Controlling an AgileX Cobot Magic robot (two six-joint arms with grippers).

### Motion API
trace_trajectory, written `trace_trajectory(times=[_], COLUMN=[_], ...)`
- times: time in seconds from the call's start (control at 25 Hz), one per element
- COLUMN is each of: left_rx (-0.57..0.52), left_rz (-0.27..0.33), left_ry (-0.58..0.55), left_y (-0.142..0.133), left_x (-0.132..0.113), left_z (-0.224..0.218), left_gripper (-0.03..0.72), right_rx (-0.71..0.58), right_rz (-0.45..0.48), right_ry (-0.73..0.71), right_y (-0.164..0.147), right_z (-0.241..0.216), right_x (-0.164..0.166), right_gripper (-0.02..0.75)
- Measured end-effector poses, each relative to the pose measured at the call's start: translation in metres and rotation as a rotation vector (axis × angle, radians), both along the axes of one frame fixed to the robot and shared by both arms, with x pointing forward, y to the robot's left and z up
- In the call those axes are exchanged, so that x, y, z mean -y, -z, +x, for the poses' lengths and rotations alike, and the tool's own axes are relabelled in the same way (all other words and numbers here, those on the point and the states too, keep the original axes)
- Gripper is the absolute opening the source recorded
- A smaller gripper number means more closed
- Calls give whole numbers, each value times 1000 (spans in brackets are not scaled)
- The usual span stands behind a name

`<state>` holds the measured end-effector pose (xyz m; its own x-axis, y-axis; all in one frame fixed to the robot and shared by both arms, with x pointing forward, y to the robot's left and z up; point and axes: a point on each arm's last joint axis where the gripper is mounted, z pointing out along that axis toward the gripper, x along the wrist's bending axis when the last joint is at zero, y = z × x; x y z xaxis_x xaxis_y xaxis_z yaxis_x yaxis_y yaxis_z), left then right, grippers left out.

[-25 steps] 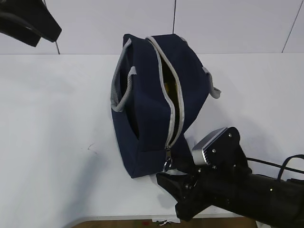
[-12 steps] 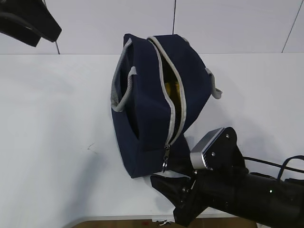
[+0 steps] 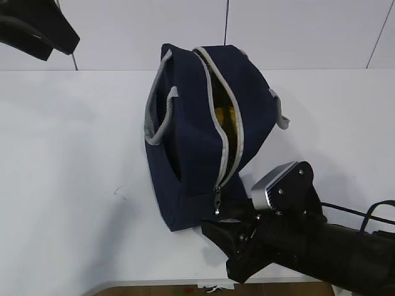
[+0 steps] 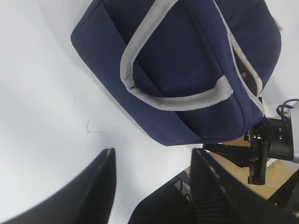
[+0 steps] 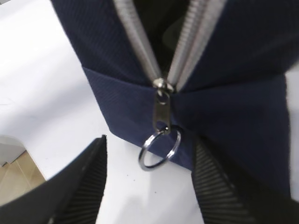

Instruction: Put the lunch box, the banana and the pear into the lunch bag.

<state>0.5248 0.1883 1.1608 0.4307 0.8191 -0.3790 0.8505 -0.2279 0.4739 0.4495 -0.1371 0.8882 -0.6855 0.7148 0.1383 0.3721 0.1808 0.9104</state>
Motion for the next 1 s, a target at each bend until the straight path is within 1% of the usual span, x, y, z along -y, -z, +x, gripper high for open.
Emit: trace_trajectory(times=[0.2,0.28,0.36,0.48,0.88,1.0], left_rx=[0,0,0,0,0,0], left_rz=[0,0,0,0,0,0], left_ry=[0,0,0,0,0,0], left_y=[0,0,0,0,0,0], left_x=[0,0,0,0,0,0], left_z=[0,0,0,0,0,0], left_gripper=[386,386,385,385,383,383], right_rx=[-1,-2,-2,-3,-4,2], right_rz=[1,2,3,3,4,-2], right_ry=[3,5,8,9,8,-32], right_y=[0,0,0,0,0,0], right_z=[0,0,0,0,0,-1], right_x=[0,0,0,0,0,-2], right_gripper=[449,429,386,362,356,356])
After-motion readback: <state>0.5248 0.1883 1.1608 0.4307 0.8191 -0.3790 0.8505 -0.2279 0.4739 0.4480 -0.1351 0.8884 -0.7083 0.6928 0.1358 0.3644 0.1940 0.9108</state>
